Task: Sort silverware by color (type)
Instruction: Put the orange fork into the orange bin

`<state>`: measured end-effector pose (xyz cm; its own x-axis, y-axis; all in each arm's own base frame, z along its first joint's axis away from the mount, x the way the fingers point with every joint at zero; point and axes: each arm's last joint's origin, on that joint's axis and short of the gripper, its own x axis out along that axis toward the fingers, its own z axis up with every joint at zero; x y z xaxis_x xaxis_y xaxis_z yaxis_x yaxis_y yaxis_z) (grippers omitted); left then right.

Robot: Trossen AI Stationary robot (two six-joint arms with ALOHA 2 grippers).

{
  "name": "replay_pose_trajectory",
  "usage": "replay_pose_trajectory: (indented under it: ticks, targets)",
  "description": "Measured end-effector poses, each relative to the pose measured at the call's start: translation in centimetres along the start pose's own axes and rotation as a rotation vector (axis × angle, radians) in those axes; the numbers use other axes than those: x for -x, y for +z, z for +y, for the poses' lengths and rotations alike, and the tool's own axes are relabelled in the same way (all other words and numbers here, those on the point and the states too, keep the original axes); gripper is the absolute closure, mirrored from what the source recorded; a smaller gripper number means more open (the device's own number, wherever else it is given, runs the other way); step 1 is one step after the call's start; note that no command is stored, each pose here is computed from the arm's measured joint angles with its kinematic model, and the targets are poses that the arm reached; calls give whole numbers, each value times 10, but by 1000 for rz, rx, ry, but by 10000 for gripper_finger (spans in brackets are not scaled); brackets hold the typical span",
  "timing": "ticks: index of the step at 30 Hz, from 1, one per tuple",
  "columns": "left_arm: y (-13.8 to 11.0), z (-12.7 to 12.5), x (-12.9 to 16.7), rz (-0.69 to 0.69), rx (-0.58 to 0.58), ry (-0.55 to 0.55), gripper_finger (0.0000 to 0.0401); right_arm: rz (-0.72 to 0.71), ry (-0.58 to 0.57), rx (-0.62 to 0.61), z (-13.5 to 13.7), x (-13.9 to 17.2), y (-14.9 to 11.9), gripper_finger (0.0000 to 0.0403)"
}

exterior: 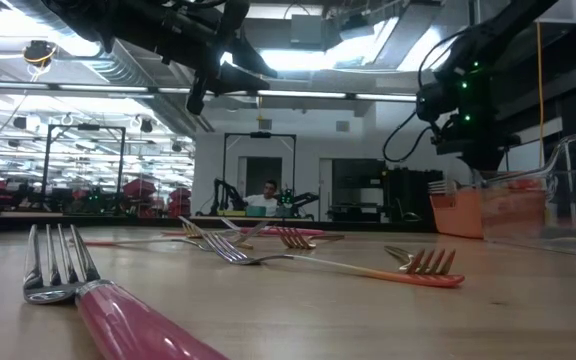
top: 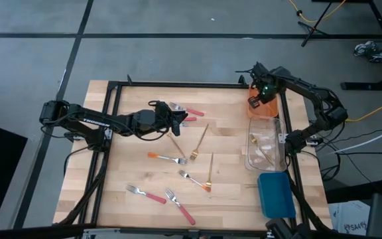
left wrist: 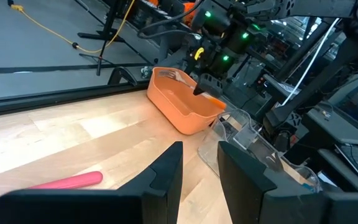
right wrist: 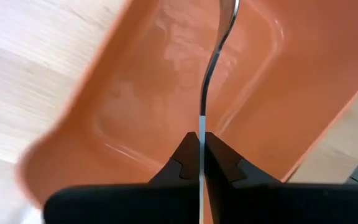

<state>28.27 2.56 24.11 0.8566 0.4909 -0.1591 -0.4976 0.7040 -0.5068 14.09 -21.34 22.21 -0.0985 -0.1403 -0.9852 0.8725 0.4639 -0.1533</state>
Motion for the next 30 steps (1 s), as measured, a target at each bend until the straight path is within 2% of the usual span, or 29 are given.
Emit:
replay_pose_trajectory:
  ticks: [15, 30]
  targets:
    - [0, 0, 0, 0, 0, 0, 307, 27, 2, -30, 0, 2, -2, 403]
    - [0, 0, 0, 0, -2, 0, 307, 28, -11, -186, -1, 7, -1, 403]
